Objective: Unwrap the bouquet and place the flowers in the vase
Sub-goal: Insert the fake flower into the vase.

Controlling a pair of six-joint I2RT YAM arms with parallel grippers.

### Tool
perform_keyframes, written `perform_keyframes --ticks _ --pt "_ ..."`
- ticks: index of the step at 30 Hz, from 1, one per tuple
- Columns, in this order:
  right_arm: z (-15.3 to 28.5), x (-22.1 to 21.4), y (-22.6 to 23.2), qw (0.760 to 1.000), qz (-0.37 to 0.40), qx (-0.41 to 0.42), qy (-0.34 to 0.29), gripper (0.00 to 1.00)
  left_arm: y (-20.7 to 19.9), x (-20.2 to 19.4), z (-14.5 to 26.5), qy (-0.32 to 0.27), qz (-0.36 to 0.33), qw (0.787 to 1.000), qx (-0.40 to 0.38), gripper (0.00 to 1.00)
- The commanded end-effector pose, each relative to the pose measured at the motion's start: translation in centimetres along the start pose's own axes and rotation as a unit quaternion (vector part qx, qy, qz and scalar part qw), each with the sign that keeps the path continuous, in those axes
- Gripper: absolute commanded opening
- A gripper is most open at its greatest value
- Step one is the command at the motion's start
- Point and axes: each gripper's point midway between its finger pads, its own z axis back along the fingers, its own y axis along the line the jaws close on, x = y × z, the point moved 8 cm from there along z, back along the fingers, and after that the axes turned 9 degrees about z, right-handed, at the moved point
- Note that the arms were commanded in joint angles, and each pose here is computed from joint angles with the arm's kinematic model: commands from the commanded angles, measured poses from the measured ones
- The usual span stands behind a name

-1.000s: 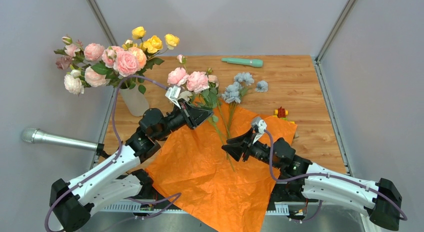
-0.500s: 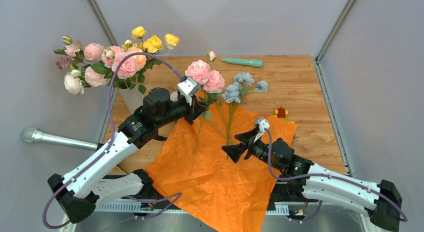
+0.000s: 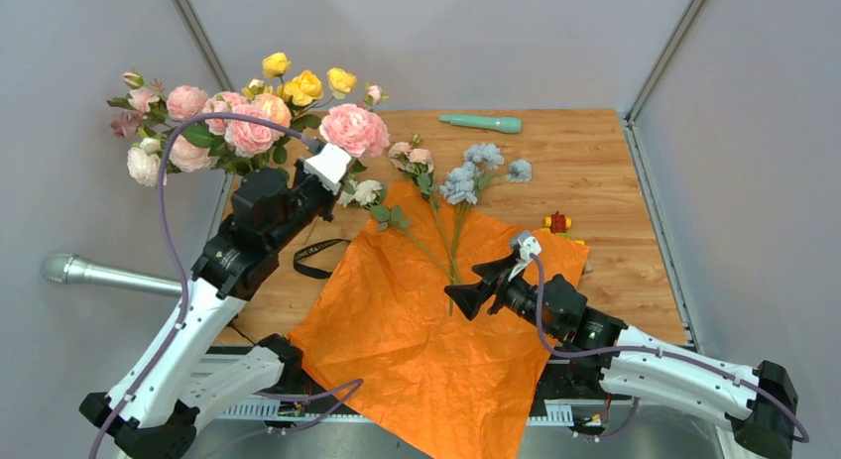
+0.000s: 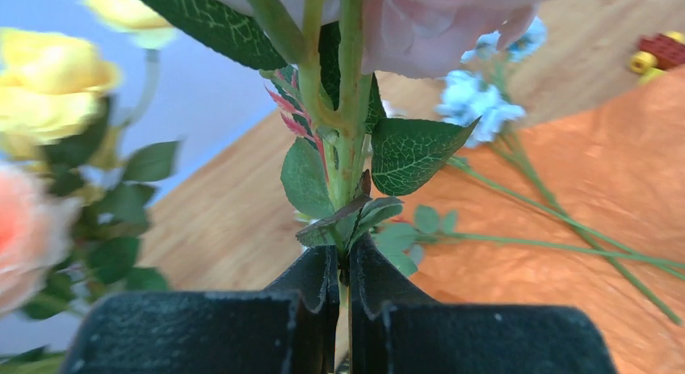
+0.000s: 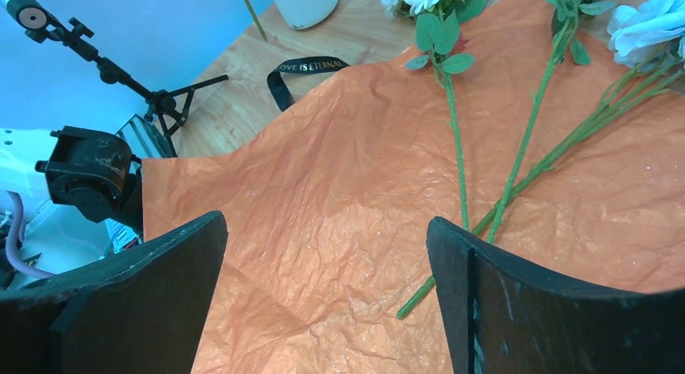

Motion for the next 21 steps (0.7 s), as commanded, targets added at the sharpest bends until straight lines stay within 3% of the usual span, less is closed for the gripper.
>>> perform_keyframes --ticks 1,21 --pt "0.3 0.4 0.0 1.0 -0.009 -0.006 -0.011 0.96 3.3 3.9 1.8 -0.075 -0.05 0.993 0.076 0.0" --pt "0.9 0.4 -0.3 1.0 -0.015 -0.014 -0.015 0.96 10.6 5.5 1.1 -0.108 -0.04 0.979 0.17 0.0"
